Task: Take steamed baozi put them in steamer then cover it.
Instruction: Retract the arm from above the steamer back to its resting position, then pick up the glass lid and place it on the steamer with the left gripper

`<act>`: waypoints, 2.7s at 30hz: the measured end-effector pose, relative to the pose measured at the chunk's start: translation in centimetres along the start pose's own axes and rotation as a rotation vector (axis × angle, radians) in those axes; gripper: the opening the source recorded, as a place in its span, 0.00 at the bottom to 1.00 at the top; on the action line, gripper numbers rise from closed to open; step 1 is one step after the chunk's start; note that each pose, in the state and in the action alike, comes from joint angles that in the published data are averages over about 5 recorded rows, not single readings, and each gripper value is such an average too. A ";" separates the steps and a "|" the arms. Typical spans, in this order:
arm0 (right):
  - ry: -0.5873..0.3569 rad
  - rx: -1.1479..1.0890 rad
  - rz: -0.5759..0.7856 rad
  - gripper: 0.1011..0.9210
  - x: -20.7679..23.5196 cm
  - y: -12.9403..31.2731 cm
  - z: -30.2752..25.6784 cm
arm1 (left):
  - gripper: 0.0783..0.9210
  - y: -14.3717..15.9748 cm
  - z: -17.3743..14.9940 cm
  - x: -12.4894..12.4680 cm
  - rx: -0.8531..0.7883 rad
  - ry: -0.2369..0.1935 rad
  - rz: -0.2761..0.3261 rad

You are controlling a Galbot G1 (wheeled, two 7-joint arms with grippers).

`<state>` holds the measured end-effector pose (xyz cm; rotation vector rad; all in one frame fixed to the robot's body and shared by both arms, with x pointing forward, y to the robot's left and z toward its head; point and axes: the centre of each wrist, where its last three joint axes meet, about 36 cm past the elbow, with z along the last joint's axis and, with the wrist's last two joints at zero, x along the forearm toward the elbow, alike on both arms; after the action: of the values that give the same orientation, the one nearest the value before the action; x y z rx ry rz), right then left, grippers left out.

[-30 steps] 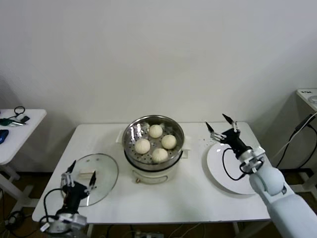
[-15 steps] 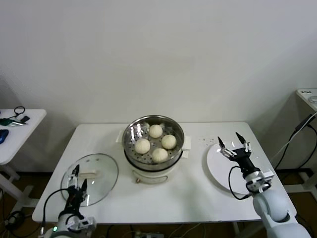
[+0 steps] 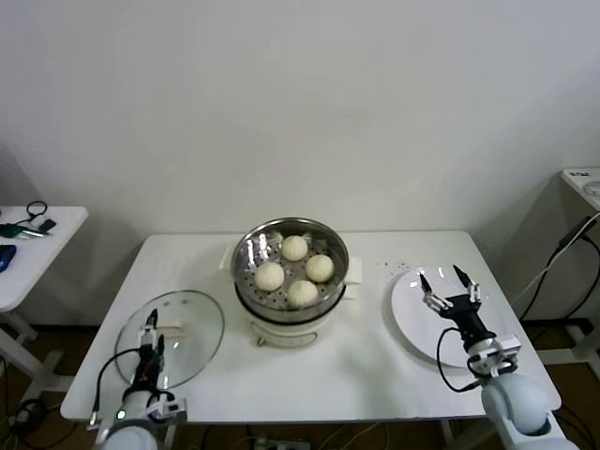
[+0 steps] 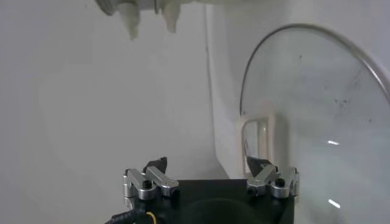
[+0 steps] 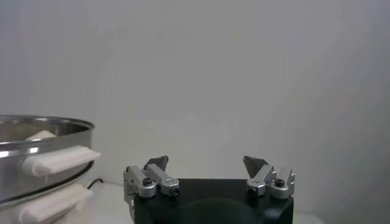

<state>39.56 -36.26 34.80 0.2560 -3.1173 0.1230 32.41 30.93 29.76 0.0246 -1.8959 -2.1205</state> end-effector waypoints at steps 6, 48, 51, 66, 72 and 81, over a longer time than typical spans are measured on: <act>0.008 0.005 0.003 0.88 0.0 0.2 0.2 | 0.88 -0.8 -0.1 -1.9 -0.021 0.000 -0.002; 0.024 0.046 0.020 0.88 -0.2 0.3 1.2 | 0.18 -2.3 0.2 -6.4 0.014 -0.012 -0.052; 0.026 0.049 0.021 0.88 -0.3 0.1 1.2 | 0.10 -1.8 0.4 -6.3 0.019 -0.013 -0.057; 0.028 0.069 0.019 0.88 -0.9 -0.4 1.2 | 0.09 3.6 1.8 -3.5 0.035 0.024 -0.144; 0.032 0.072 0.014 0.88 -1.3 -0.4 1.4 | 0.09 6.9 2.2 -1.7 0.034 0.069 -0.203; 0.038 0.077 0.003 0.88 -2.2 0.0 1.7 | 0.09 13.3 1.7 0.0 0.051 0.114 -0.306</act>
<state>41.73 -36.01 33.02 0.2469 -3.0787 0.2459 34.84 31.42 42.94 0.4646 -1.9827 -2.2028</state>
